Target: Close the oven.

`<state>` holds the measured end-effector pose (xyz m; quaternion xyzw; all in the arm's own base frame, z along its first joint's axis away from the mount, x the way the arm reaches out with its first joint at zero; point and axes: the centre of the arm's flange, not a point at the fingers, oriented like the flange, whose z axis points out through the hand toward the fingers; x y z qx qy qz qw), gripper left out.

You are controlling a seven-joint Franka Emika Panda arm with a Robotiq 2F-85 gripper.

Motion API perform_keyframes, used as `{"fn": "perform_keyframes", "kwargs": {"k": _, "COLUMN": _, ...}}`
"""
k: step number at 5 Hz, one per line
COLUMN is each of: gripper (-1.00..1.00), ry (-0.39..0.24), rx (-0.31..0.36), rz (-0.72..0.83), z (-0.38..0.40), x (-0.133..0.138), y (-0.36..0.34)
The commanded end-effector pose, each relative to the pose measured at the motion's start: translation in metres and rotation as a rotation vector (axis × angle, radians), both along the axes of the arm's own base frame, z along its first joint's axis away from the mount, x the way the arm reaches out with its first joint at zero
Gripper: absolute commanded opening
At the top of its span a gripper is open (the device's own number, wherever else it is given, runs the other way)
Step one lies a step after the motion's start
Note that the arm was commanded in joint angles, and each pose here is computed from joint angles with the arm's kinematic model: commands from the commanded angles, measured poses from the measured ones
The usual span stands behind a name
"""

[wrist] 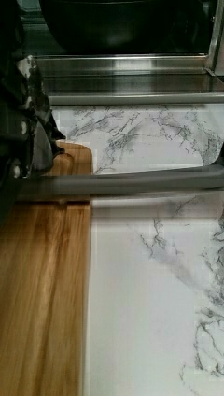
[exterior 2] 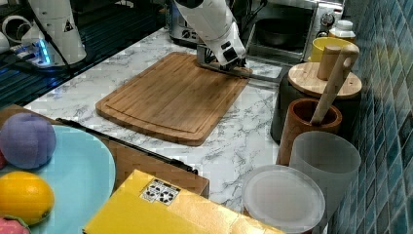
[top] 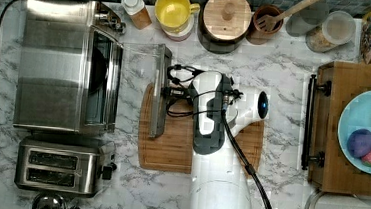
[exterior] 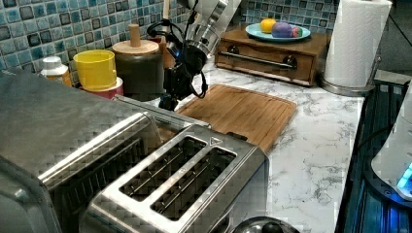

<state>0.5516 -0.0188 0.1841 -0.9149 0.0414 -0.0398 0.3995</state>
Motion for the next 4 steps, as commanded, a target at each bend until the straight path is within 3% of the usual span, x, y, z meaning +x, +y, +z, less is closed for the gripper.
{"fn": "perform_keyframes", "kwargs": {"k": 1, "gripper": -1.00, "ry": -0.024, "rx": 0.075, "rz": 0.204, "z": 0.062, "x": 0.025, "y": 0.092}}
{"fn": "perform_keyframes", "kwargs": {"k": 2, "gripper": -1.00, "ry": -0.028, "rx": 0.094, "rz": 0.279, "z": 0.094, "x": 0.023, "y": 0.132}}
{"fn": "perform_keyframes", "kwargs": {"k": 3, "gripper": -1.00, "ry": -0.066, "rx": 0.085, "rz": 0.322, "z": 0.132, "x": 0.018, "y": 0.169}}
{"fn": "perform_keyframes", "kwargs": {"k": 4, "gripper": -1.00, "ry": -0.066, "rx": 0.069, "rz": 0.348, "z": 0.165, "x": 0.018, "y": 0.197}}
